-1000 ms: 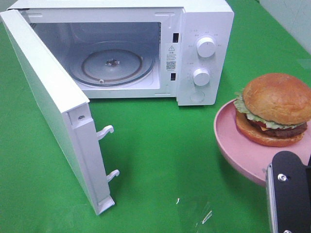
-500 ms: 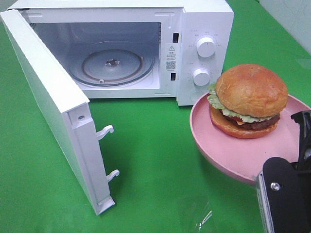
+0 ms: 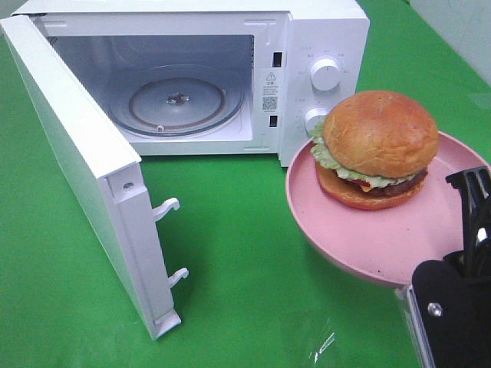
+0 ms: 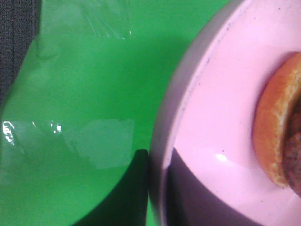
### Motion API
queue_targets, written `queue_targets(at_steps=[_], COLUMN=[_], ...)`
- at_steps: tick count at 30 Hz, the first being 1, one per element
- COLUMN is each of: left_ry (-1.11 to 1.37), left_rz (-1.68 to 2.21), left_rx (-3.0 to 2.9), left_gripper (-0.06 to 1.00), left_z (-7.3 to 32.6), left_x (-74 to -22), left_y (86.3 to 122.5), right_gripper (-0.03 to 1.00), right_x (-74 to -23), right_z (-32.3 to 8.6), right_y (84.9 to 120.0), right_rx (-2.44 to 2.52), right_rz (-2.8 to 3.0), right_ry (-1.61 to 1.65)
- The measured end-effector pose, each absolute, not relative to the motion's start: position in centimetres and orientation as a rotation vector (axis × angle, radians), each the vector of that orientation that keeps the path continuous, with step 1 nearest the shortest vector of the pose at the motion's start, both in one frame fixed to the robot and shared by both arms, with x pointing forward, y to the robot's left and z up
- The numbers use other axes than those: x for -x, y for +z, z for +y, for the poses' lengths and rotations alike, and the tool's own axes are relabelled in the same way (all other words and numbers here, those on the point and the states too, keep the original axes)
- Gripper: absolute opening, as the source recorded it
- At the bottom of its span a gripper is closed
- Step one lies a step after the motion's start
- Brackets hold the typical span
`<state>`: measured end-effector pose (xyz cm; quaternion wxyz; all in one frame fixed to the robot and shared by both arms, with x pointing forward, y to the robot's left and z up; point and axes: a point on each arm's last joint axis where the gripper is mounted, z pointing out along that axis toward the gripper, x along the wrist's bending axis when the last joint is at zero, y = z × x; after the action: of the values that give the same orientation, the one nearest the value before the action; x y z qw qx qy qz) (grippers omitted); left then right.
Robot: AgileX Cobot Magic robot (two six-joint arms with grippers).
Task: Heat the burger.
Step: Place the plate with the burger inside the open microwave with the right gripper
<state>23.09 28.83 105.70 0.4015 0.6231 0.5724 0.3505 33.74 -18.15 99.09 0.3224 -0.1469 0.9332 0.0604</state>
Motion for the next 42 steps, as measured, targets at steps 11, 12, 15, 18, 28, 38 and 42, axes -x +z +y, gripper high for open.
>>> queue_targets(at_steps=[11, 12, 15, 18, 28, 38, 42], left_ry=[0.886, 0.886, 0.886, 0.886, 0.886, 0.886, 0.886], left_rz=[1.447, 1.447, 1.447, 1.447, 1.447, 1.447, 1.447], left_rx=[-1.575, -1.575, -1.575, -1.575, -1.575, -1.575, -1.575], left_gripper=[0.96, 0.96, 0.96, 0.96, 0.96, 0.96, 0.96], left_z=[28.8, 28.8, 28.8, 28.8, 28.8, 28.8, 28.8], left_x=[-23.1, -23.1, -23.1, -23.1, -23.1, -23.1, -23.1], left_y=[105.7, 105.7, 105.7, 105.7, 105.7, 105.7, 105.7], right_gripper=[0.05, 0.05, 0.05, 0.05, 0.05, 0.05, 0.05], right_x=[-33.4, -33.4, -33.4, -33.3, -33.2, -32.7, -32.3], right_z=[-17.3, -17.3, -17.3, -17.2, -17.1, -17.0, -16.8], right_y=[99.2, 99.2, 99.1, 99.1, 99.0, 98.7, 98.6], right_rx=[0.64, 0.64, 0.705, 0.73, 0.791, 0.799, 0.781], right_rz=[2.387, 2.387, 2.375, 2.365, 2.352, 2.413, 2.459], right_ry=[0.211, 0.211, 0.191, 0.196, 0.189, 0.234, 0.295])
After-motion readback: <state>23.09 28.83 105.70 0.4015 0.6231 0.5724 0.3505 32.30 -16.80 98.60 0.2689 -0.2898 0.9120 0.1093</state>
